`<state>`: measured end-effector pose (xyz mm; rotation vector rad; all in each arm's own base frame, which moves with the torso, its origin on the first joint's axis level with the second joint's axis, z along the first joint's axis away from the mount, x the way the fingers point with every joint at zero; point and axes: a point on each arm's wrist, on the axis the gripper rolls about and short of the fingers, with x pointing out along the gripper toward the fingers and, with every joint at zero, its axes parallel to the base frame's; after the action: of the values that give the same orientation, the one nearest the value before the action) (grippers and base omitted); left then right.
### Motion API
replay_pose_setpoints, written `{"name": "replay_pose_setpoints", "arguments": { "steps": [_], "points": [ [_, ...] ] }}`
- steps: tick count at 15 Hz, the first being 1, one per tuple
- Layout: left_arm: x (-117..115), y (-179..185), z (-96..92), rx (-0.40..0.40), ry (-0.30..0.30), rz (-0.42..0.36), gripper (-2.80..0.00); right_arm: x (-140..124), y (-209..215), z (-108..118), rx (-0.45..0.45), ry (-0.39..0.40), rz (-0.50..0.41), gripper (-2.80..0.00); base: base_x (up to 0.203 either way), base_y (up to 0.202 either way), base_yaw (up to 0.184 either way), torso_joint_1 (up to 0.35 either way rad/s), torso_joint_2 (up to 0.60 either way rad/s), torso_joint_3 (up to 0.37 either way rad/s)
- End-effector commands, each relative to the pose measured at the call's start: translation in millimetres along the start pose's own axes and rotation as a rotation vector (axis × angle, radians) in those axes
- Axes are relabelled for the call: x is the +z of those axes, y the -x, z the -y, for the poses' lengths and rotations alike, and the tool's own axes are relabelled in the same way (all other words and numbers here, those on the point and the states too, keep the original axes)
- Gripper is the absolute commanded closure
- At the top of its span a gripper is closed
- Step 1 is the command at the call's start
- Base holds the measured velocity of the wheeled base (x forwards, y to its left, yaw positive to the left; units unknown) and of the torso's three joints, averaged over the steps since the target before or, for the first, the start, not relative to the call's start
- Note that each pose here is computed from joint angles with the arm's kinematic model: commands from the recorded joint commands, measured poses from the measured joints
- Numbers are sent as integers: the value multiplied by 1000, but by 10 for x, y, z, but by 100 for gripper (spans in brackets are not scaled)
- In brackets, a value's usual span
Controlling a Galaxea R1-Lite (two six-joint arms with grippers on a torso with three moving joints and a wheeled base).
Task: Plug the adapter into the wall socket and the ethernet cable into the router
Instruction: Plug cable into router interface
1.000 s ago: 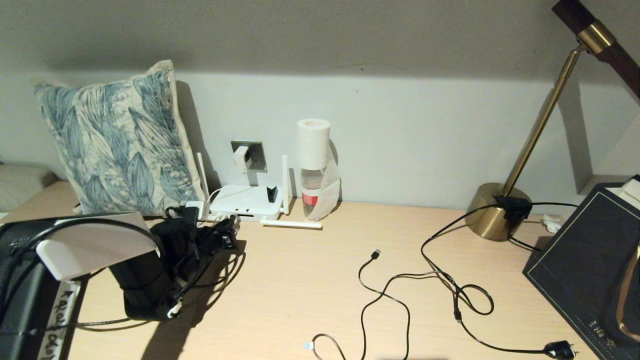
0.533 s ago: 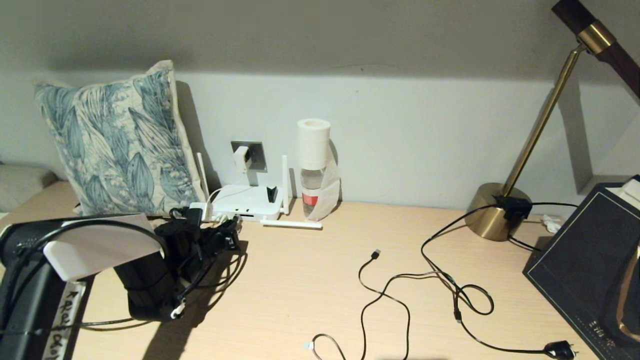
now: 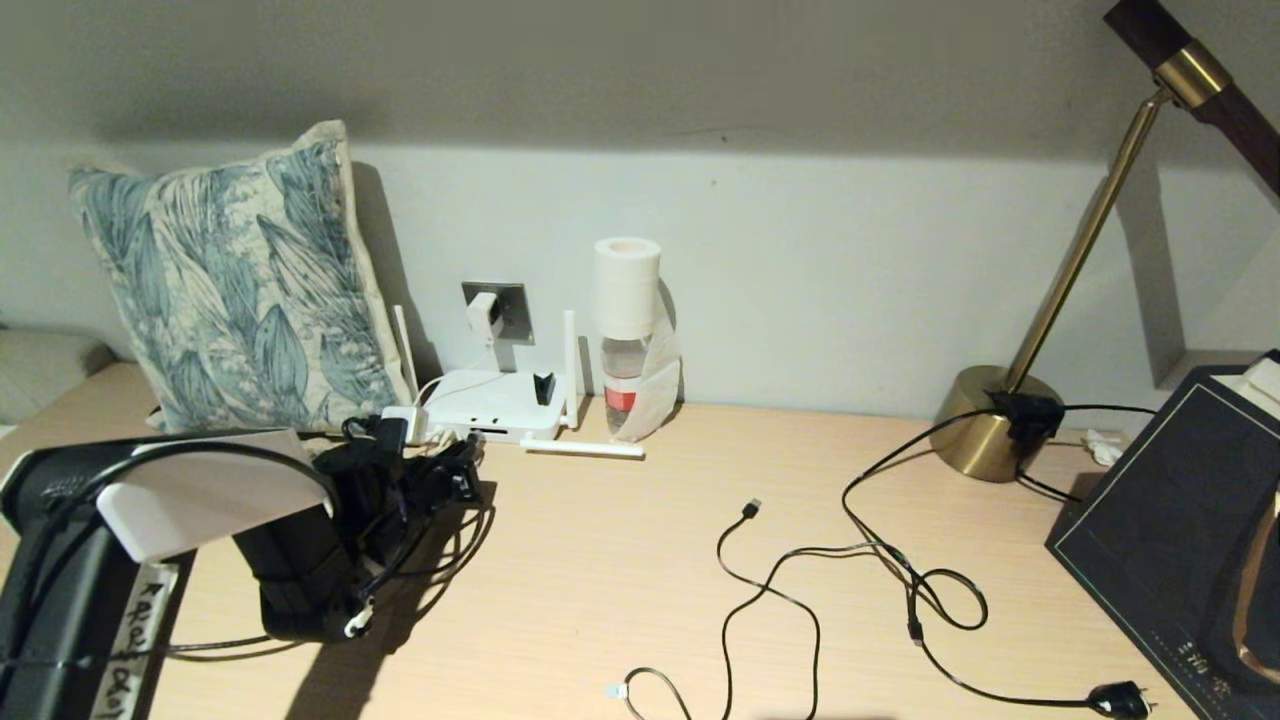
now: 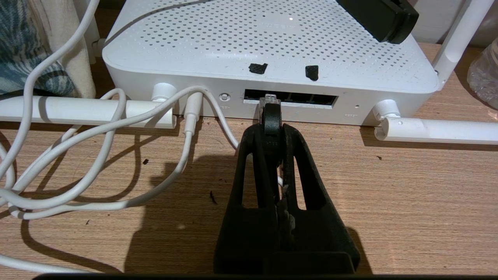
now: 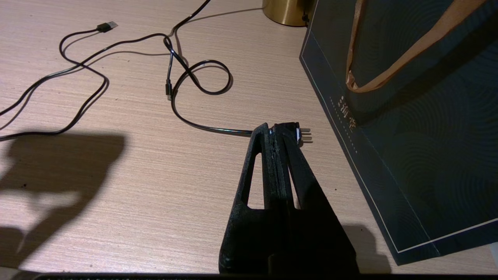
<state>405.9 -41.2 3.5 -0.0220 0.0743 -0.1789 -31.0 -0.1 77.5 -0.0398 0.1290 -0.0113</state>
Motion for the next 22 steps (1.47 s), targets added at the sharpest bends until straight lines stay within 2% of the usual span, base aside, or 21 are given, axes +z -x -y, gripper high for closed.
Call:
{"name": "replay_pose_setpoints", "arguments": {
  "steps": [1,22],
  "points": [
    [5,-6,0,-1,0,9,0,-1,-1,0,0,1,-3,0,0,0,0,0,0,0],
    [25,-50,-41,7,-1,28,0,-2,0,0,0,1,-2,0,0,0,0,0,0,0]
  ]
}}
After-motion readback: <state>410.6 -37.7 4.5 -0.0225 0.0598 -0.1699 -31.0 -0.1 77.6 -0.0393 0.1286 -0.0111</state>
